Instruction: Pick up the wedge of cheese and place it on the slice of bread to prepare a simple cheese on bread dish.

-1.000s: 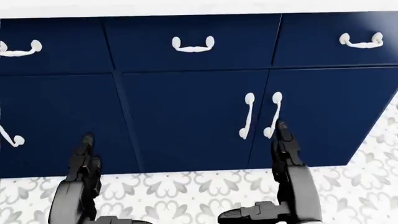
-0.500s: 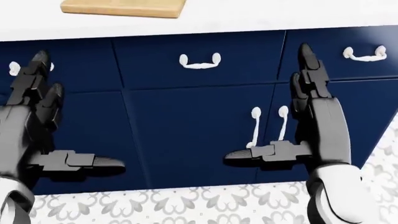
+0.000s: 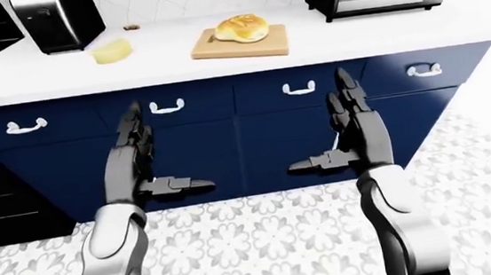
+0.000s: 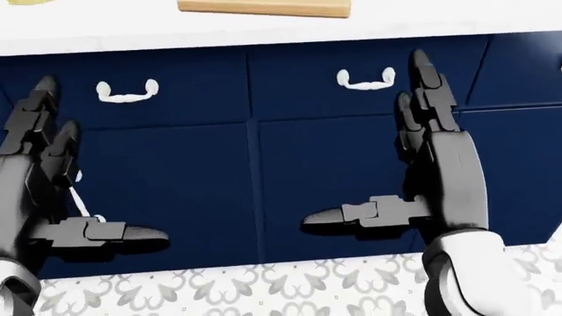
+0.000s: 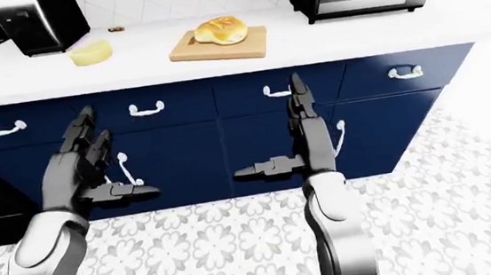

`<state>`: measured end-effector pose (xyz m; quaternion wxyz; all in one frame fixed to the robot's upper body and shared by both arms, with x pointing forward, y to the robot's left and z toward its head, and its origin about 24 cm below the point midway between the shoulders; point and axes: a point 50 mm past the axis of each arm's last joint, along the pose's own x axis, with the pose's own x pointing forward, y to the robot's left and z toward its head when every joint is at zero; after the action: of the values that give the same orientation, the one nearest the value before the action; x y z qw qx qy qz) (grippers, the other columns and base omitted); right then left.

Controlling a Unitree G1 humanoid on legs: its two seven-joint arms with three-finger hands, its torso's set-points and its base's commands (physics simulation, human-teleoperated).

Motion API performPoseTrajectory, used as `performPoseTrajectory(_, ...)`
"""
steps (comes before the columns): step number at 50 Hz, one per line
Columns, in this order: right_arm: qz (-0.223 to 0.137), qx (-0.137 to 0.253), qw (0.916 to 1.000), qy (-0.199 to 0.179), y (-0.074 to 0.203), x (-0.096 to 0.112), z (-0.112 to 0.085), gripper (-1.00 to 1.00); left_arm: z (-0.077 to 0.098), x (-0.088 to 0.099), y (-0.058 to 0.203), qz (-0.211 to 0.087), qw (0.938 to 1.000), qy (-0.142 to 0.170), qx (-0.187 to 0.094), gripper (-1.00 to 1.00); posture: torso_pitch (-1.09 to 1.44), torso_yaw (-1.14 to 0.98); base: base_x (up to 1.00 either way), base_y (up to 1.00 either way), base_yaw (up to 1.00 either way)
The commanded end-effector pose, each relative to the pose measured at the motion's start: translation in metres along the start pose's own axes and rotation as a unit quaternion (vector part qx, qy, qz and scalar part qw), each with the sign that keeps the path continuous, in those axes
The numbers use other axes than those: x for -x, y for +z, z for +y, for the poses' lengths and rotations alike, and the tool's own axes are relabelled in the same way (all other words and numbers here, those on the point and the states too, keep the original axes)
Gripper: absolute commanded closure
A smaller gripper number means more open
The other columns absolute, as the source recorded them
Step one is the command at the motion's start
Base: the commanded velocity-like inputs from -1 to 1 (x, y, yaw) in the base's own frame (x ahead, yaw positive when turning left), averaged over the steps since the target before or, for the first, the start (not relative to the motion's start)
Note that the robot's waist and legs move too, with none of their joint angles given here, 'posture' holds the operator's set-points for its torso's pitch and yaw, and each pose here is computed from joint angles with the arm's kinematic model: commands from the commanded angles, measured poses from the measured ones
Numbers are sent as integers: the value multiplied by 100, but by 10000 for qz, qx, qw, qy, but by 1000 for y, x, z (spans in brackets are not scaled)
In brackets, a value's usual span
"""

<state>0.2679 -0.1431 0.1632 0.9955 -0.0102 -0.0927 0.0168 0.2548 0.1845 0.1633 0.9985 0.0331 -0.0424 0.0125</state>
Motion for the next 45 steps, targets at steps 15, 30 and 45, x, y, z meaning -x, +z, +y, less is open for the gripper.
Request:
performPoseTrajectory(15,-282,-213,9993,134,6,1,6,-100,3,2,10,-362,9993,63,-76,-100,0,0,0,81,0)
performPoseTrajectory(30,-510,-556,9971,131,20,4,4,-100,3,5,17,-427,9990,48,-100,-100,0,0,0,34,40)
performPoseTrajectory(45,-615,-512,9967,-138,26,3,-4,-100,-1,0,27,-480,9987,-85,-120,-100,0,0,12,0,0)
